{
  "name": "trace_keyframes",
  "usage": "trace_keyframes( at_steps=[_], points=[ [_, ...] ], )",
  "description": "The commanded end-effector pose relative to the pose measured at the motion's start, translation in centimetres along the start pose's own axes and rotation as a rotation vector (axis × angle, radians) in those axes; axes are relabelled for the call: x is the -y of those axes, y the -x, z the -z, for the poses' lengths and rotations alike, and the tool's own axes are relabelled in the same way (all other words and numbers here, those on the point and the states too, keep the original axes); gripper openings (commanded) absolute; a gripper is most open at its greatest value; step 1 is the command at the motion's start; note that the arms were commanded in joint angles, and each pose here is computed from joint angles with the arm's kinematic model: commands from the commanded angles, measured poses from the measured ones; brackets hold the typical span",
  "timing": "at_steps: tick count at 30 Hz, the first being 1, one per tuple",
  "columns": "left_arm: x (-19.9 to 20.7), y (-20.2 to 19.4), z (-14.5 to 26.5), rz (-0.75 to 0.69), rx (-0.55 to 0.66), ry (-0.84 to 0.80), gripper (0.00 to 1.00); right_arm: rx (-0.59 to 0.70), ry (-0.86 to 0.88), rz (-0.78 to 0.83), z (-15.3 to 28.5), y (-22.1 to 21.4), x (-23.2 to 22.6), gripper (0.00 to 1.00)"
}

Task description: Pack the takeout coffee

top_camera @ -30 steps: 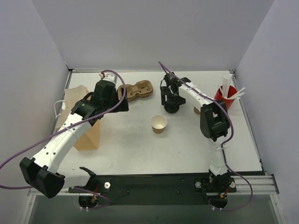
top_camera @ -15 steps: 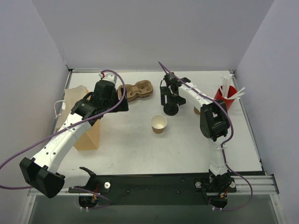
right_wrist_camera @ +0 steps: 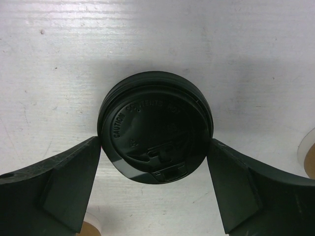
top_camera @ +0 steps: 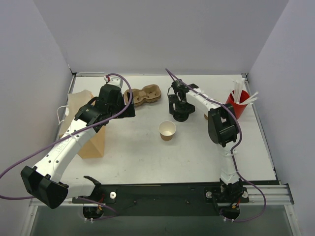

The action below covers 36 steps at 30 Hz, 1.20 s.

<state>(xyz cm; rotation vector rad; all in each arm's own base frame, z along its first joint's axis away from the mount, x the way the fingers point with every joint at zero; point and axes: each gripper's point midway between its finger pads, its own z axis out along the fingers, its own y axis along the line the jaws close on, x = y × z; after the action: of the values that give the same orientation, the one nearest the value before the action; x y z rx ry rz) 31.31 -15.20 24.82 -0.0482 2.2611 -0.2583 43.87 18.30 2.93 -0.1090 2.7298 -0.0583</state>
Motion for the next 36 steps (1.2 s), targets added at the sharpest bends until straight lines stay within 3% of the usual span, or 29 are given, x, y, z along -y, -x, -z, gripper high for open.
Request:
trace_keyframes(
  at_steps=[1, 9, 17, 36],
  points=[
    [0.6, 1.4, 0.4, 0.013, 0.05, -0.031, 0.97, -0.018, -0.014, 0.002, -0.1, -0.1, 0.2, 0.83],
    [0.6, 1.4, 0.5, 0.014, 0.047, -0.031, 0.98, -0.012, -0.034, 0.006, 0.0, -0.2, 0.6, 0.81],
    [0.5, 1.3, 0.4, 0.014, 0.047, -0.029, 0.97, 0.01, -0.033, -0.006, 0.8, 0.4, 0.7, 0.73],
    [0.5, 1.4, 0.5, 0.011, 0.051, -0.033, 0.97, 0.046, -0.013, -0.027, 2.8, 1.3, 0.8, 0.71]
  ],
)
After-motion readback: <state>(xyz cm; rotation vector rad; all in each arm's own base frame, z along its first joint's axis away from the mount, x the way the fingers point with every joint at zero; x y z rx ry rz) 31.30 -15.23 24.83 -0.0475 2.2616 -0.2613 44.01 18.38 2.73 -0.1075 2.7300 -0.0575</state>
